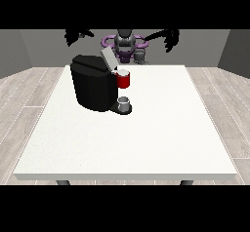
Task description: Insert the coffee pod into the coffee machine and close the lid
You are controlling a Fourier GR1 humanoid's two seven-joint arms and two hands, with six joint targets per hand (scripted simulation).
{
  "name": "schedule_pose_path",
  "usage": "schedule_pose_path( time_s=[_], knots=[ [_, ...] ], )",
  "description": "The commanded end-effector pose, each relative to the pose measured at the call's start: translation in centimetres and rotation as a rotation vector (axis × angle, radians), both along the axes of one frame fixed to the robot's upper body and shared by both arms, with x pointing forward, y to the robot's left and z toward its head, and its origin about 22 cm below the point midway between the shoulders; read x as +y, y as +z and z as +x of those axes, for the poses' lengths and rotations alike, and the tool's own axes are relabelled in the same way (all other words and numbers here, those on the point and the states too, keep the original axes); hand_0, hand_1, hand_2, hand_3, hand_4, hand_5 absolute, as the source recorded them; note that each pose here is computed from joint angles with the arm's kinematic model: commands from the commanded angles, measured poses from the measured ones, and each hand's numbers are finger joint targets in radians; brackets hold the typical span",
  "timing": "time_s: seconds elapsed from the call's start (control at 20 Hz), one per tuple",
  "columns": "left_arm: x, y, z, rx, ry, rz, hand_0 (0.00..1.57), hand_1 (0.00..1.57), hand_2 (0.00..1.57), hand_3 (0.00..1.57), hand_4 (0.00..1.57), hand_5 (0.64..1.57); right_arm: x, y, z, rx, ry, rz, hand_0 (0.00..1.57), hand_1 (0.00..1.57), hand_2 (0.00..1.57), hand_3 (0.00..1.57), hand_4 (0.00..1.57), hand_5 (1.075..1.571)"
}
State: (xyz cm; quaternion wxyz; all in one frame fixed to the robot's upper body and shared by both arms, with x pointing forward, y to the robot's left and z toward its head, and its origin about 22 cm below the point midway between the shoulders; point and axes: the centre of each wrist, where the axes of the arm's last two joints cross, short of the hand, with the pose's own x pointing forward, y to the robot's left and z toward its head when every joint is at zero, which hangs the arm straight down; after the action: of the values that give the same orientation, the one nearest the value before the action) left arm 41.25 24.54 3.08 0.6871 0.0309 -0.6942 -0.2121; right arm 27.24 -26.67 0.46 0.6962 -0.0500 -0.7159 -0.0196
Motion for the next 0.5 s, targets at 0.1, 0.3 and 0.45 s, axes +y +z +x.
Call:
schedule_pose_path(
  time_s=[0.1, 0.3, 0.45],
  knots=[
    [0.1, -4.5, -2.9, 0.049, 0.028, -0.179, 0.00, 0.00, 0.00, 0.00, 0.21, 1.571, -0.3, 3.1, 1.3, -0.077, 0.063, -0.011, 0.00, 0.00, 0.00, 0.00, 0.00, 1.571],
    [-1.4, -4.2, -3.1, 0.099, 0.024, -0.215, 0.00, 0.00, 0.00, 0.00, 0.00, 1.571, 0.6, 3.2, 1.6, -0.025, 0.121, -0.069, 0.00, 0.00, 0.00, 0.00, 0.00, 1.571],
    [-1.9, -5.2, -4.1, 0.072, 0.008, -0.283, 0.00, 0.00, 0.00, 0.00, 0.00, 1.571, -0.2, 4.0, 2.6, -0.038, 0.144, -0.084, 0.00, 0.00, 0.00, 0.00, 0.00, 1.571]
  ],
)
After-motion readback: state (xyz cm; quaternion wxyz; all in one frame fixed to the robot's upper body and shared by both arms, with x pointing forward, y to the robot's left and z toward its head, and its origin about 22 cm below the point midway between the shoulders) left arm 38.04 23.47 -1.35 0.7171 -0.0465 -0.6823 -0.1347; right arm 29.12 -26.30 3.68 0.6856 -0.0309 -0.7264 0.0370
